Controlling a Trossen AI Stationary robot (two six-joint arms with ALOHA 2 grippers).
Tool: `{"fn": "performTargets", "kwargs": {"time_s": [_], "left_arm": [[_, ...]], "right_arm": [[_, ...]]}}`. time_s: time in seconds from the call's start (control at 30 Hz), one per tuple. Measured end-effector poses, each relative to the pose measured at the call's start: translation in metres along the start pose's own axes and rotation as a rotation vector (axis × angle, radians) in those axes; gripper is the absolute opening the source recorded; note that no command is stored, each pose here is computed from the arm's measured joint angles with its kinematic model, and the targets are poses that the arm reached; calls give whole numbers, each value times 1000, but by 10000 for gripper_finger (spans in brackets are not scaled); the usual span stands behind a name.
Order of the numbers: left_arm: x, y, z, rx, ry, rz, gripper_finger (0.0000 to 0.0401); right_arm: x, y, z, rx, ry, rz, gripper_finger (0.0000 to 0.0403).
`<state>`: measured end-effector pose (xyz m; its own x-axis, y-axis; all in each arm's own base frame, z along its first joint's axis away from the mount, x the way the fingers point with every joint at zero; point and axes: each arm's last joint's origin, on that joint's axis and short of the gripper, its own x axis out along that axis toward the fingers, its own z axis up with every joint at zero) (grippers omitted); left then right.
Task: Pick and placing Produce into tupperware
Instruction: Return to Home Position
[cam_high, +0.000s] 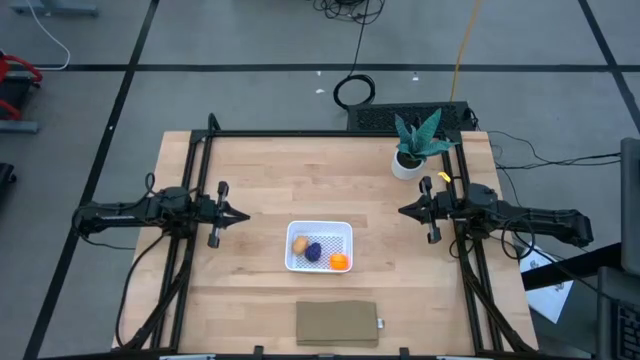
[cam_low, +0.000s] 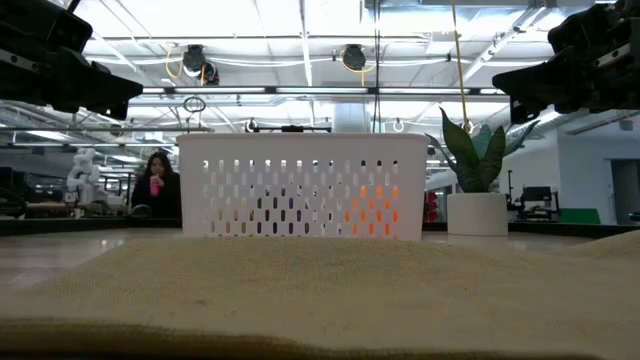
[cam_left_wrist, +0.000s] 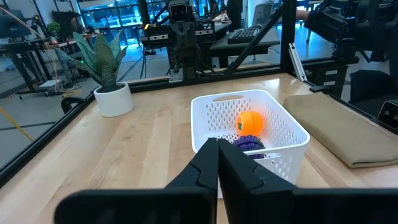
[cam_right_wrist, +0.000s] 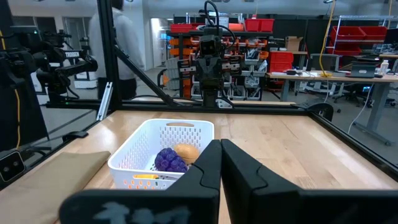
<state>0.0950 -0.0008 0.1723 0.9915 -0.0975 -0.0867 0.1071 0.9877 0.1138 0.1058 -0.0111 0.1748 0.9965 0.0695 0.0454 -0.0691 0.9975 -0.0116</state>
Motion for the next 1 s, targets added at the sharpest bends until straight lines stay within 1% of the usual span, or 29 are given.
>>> {"fn": "performTargets", "kwargs": {"time_s": [0.17,0.27,0.67,1.0], "left_arm": [[0,0,0,0,0,0,25],[0,0,0,0,0,0,27],[0,0,0,0,0,0,2],[0,0,0,0,0,1,28]], "right_arm": [[0,0,0,0,0,0,0],[0,0,0,0,0,0,0],[0,0,0,0,0,0,0],[0,0,0,0,0,0,0]]}}
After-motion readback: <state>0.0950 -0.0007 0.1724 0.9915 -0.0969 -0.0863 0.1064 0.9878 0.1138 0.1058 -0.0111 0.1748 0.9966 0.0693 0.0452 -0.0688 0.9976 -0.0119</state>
